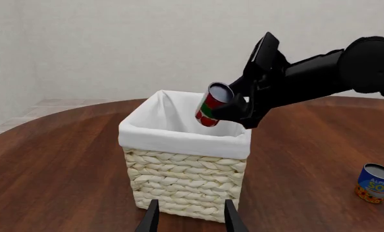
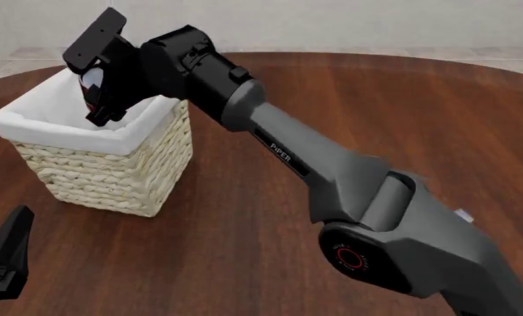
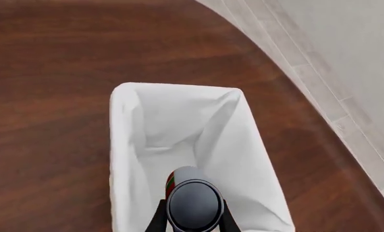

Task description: Pick up the tomato sauce, and put it in the basket.

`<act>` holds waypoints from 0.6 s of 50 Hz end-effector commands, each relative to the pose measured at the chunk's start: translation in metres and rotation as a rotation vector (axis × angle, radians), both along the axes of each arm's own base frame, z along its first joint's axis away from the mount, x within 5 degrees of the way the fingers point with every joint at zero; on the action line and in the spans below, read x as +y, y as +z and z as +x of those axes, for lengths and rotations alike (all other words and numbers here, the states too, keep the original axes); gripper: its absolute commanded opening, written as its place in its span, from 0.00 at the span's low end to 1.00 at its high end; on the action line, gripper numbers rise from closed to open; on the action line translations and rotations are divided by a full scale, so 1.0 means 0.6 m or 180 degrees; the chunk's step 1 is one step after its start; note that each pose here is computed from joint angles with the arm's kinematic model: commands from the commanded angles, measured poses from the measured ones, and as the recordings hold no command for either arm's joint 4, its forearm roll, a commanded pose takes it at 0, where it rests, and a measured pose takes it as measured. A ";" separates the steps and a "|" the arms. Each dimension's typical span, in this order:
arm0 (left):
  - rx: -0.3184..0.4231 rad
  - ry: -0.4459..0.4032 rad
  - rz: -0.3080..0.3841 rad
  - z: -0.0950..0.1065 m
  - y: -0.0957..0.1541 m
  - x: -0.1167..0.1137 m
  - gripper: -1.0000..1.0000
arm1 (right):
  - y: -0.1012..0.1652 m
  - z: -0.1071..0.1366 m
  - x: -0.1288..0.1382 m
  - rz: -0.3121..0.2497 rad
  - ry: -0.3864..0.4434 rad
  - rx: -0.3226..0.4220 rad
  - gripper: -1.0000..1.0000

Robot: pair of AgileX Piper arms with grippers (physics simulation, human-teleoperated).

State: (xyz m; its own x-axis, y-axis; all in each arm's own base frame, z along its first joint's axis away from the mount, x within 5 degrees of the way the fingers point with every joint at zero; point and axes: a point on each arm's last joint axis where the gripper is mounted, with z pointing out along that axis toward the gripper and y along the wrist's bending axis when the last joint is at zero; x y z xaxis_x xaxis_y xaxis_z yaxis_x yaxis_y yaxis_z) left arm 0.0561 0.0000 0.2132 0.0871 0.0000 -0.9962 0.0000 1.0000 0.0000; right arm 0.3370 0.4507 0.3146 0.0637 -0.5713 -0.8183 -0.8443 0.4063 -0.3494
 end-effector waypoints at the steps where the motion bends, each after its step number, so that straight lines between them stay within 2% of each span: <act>1: 0.0000 0.0000 0.0000 0.000 0.000 0.000 1.00 | -0.016 0.016 0.001 0.0052 -0.0091 0.0072 0.00; 6: 0.0000 0.0000 0.0000 0.000 0.000 0.000 1.00 | -0.017 0.021 -0.003 0.0052 -0.0110 0.0067 0.00; 7: 0.0000 0.0000 0.0000 0.000 0.000 0.000 1.00 | -0.016 0.022 -0.003 0.0050 -0.0110 0.0064 1.00; 30: 0.0000 0.0000 0.0000 0.000 0.000 0.000 1.00 | 0.002 0.021 -0.011 0.0089 -0.0114 0.0009 1.00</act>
